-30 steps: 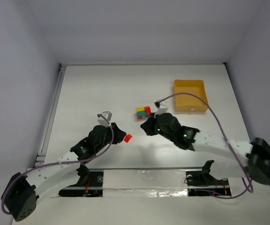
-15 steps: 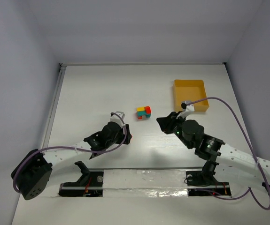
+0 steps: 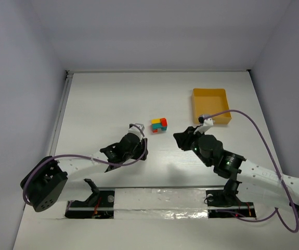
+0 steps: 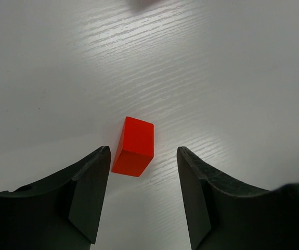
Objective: Build the wood block tower
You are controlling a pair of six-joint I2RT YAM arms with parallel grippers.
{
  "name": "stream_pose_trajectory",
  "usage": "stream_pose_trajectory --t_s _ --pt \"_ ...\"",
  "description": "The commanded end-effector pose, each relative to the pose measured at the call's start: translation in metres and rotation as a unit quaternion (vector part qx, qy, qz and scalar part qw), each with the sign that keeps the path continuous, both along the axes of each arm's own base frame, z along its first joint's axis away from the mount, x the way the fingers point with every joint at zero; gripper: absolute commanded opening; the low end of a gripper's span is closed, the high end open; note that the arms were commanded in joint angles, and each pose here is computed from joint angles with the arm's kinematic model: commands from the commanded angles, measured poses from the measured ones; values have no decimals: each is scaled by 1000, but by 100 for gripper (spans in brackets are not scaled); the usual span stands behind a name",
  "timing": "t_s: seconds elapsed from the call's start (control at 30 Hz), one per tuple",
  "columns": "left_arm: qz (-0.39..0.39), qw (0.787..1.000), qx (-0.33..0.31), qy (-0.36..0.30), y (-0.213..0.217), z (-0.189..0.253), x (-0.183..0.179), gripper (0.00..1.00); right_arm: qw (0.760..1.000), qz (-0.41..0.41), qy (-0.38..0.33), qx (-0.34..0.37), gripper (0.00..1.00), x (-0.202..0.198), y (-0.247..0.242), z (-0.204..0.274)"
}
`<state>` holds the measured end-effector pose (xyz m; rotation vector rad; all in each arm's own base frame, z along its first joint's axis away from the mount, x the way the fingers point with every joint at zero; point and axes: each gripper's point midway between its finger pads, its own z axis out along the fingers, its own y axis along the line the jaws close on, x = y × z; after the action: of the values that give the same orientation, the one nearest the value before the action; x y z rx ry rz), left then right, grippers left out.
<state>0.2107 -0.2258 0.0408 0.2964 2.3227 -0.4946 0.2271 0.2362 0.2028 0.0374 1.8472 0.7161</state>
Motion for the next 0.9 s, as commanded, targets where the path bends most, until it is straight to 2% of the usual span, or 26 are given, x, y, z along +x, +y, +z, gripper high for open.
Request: stream_pose_trajectory --t_s 0.0,0.27,0.7,0.87 --pt "10 1000 -10 -23 -6 19 11 50 999 -15 -24 21 28 6 -3 15" --pt "3 1000 -1 -6 -9 8 6 41 999 -20 -20 18 27 7 -4 13" --pt "1 1000 -3 3 -9 2 2 41 1000 -20 -18 13 26 8 -2 10" --pt "10 1000 4 4 -7 0 4 34 1000 -20 -16 11 26 9 -1 9"
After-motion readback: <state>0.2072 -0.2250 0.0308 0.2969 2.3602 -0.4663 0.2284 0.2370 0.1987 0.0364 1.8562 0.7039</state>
